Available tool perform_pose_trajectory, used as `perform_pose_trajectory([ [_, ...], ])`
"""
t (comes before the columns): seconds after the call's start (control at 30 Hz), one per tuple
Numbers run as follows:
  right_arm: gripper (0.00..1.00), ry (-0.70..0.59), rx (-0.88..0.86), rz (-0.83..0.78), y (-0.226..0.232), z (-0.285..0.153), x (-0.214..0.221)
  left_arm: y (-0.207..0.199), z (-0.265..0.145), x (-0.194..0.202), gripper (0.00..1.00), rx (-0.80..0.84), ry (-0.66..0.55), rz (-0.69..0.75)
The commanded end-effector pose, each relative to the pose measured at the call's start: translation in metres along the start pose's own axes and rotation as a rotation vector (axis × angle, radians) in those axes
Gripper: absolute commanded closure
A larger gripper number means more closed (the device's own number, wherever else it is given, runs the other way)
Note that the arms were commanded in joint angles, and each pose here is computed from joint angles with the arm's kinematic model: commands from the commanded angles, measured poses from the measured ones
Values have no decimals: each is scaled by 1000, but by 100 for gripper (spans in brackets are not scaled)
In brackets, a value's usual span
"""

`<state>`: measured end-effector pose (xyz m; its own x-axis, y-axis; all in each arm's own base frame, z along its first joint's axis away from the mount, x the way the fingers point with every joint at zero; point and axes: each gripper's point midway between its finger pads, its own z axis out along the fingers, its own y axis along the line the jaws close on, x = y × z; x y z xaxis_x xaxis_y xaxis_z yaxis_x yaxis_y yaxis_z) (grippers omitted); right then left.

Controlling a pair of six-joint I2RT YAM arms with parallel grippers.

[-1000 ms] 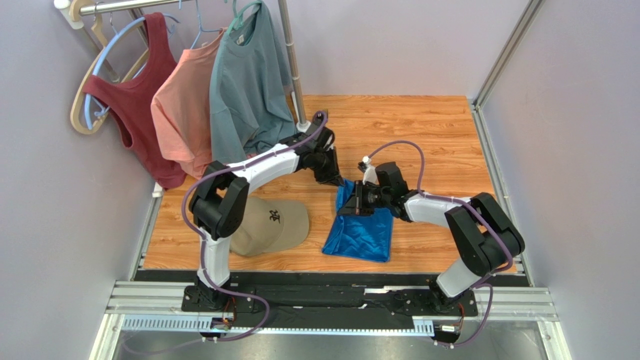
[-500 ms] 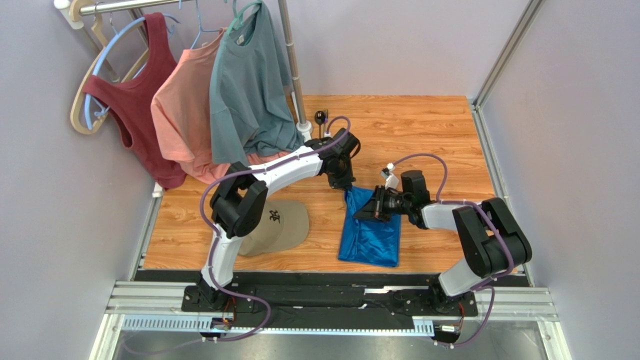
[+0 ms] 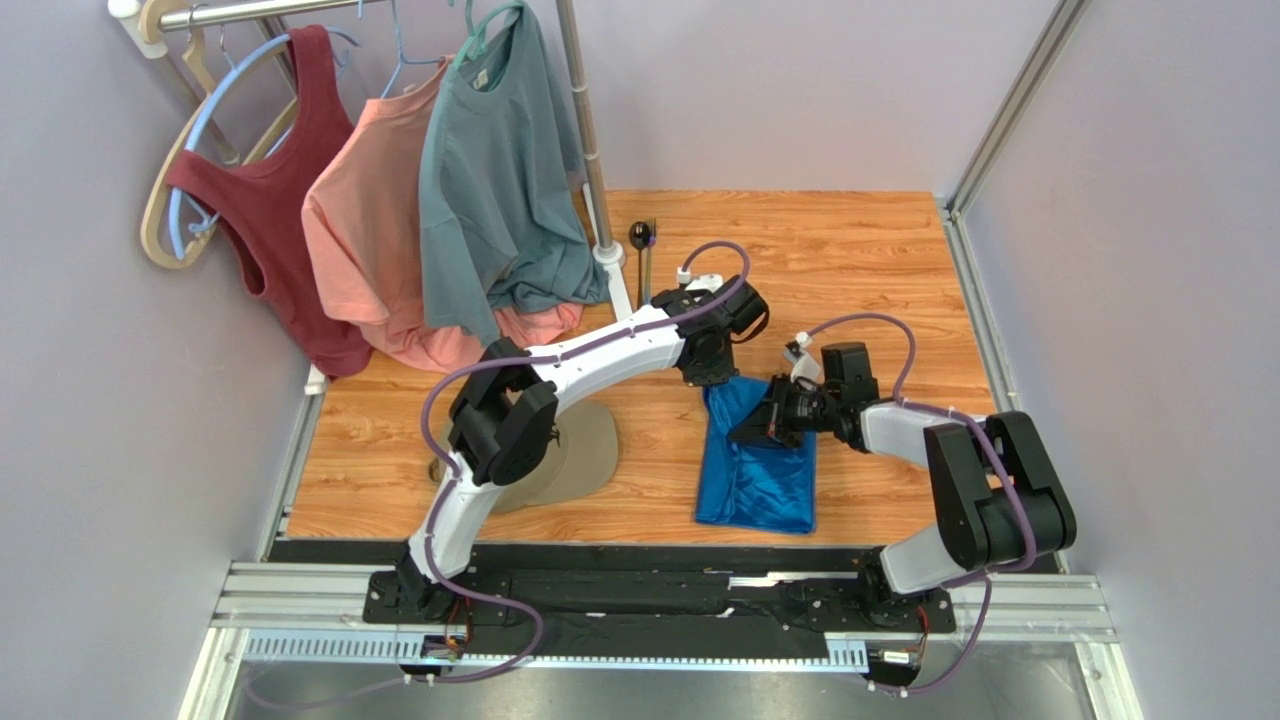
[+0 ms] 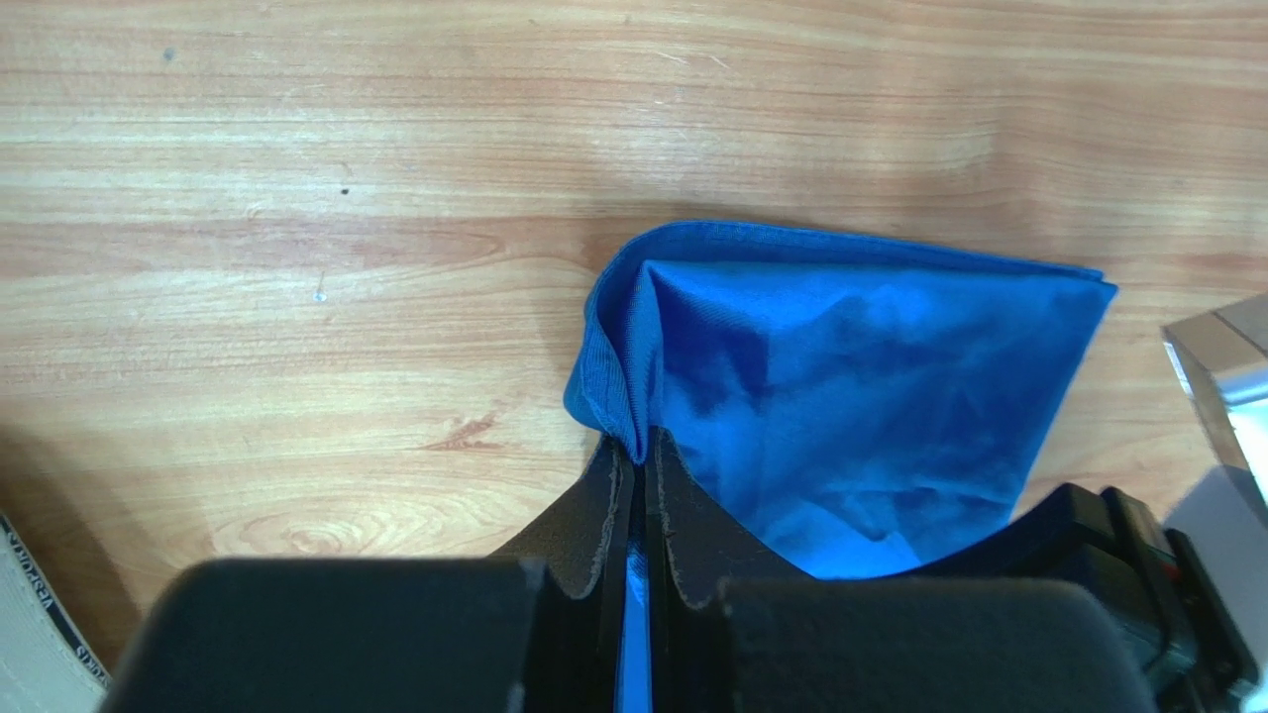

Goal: Fold the napkin into a case and place the utensils inside
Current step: Fold the lower triangle-folded napkin at the center of the board.

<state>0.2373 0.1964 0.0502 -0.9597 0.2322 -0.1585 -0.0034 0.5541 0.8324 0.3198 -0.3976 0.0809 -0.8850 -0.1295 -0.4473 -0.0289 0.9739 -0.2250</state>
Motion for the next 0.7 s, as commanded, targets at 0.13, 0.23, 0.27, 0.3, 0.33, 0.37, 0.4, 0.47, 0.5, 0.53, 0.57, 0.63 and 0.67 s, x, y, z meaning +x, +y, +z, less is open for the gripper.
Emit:
perform_pose_trajectory([
  [0.13,79,50,80,25,5,-12,-5,5,-4,-50,100,-50,-175,-50],
  [0.23,66,34,67,21,15,-15,-14,6,-5,-50,100,-60,-175,-48],
  [0.27,65,23,72,10,17,-15,-18,7,-5,-50,100,-62,-176,-47],
  [0.3,64,14,77,8,19,-17,-20,7,-5,-50,100,-65,-177,-48],
  [0.33,62,4,87,5,18,-18,-22,8,-6,-51,100,-69,-181,-51],
  [0.37,60,-8,95,6,18,-19,-25,9,-7,-52,100,-72,-183,-54],
  [0.4,59,-18,95,-4,20,-21,-27,9,-7,-52,100,-73,-187,-56],
  [0.47,58,-58,148,-16,13,-26,-37,10,-8,-53,100,-79,-191,-55],
  [0.5,58,-75,164,-26,15,-29,-43,10,-8,-54,100,-79,-195,-55],
  [0.53,57,-90,181,-30,13,-29,-49,10,-8,-54,100,-81,-195,-51],
  [0.57,57,-113,209,-32,8,-29,-56,11,-8,-54,100,-83,-194,-44],
  [0.63,60,-115,226,-24,5,-22,-70,12,-8,-54,100,-86,-194,-38],
  [0.67,61,-124,227,-13,5,-20,-76,11,-9,-55,100,-84,-198,-33],
])
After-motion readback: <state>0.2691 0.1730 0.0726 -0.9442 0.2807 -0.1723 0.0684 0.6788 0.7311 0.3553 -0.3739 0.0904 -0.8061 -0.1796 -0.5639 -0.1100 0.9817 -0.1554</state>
